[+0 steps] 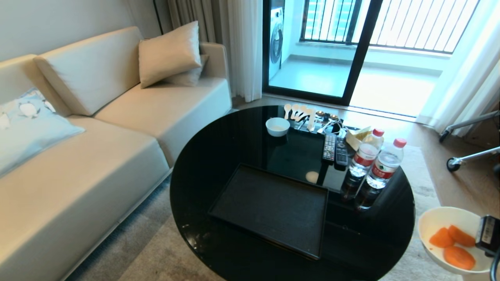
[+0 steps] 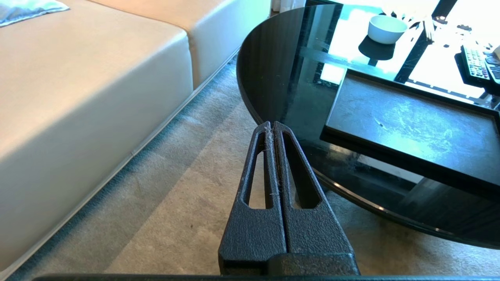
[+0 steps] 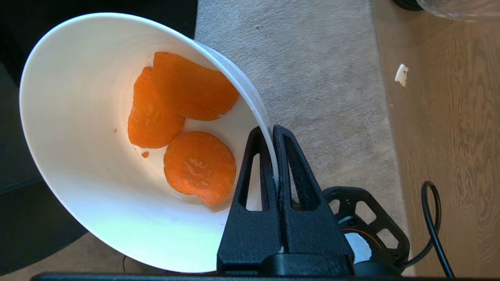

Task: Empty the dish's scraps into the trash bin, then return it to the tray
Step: Move the bowl over the trash can

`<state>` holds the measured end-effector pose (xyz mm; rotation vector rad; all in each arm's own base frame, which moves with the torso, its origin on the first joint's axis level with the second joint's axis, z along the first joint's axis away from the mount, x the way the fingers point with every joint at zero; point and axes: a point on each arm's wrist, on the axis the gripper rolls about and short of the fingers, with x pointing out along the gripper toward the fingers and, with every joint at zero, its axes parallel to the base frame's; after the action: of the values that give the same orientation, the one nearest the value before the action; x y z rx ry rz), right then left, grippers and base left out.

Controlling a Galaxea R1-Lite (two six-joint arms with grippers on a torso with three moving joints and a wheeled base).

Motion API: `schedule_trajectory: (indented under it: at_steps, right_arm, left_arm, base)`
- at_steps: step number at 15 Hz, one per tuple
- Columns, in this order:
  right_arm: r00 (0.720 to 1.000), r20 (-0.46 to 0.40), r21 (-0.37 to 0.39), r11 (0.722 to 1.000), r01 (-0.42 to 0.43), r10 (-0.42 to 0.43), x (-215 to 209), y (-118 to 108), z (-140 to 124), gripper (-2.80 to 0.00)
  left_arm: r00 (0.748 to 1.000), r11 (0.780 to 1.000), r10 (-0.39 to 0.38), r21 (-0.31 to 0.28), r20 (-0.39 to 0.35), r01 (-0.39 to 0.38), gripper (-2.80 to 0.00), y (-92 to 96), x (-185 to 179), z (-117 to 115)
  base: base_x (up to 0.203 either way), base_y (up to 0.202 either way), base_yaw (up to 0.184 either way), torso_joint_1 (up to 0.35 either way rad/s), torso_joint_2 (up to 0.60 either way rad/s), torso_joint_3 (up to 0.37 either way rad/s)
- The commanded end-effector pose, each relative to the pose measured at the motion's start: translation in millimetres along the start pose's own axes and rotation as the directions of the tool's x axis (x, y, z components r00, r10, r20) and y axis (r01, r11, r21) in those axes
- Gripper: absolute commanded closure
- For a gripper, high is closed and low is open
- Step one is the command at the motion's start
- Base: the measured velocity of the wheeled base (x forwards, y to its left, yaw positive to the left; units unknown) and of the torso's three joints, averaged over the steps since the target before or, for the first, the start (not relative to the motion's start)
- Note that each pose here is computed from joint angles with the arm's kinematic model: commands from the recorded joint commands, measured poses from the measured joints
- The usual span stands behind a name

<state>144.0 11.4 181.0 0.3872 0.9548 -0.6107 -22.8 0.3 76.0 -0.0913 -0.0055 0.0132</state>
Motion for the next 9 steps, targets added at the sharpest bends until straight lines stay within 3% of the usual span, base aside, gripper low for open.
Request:
schedule_trajectory:
  at_steps: [1,6,9]
  right_arm:
    - [0.999,0.024,0.070,0.997,0.021,-0.023,-5,-25,-12,0.00]
    - [0.999,0.000,0.120,0.992,0.044,-0.044,1,-40,-26,0.00]
    - [0.999,-0.044,0.119,0.993,-0.017,0.023,0,-37,-26,0.00]
  left_arm:
    - [1.000,1.000,0.000,-0.001,0.001,0.000,0.00,0.0,0,0]
    - [1.000,1.000,0.000,-0.001,0.001,0.000,0.00,0.0,0,0]
    - [1.000,1.000,0.000,-0.001,0.001,0.000,0.00,0.0,0,0]
  base:
    - [0.000,0.000,0.000,0.000,0.00,0.000]
    - [0.000,0.000,0.000,0.000,0.00,0.000]
    - [0.000,0.000,0.000,0.000,0.00,0.000]
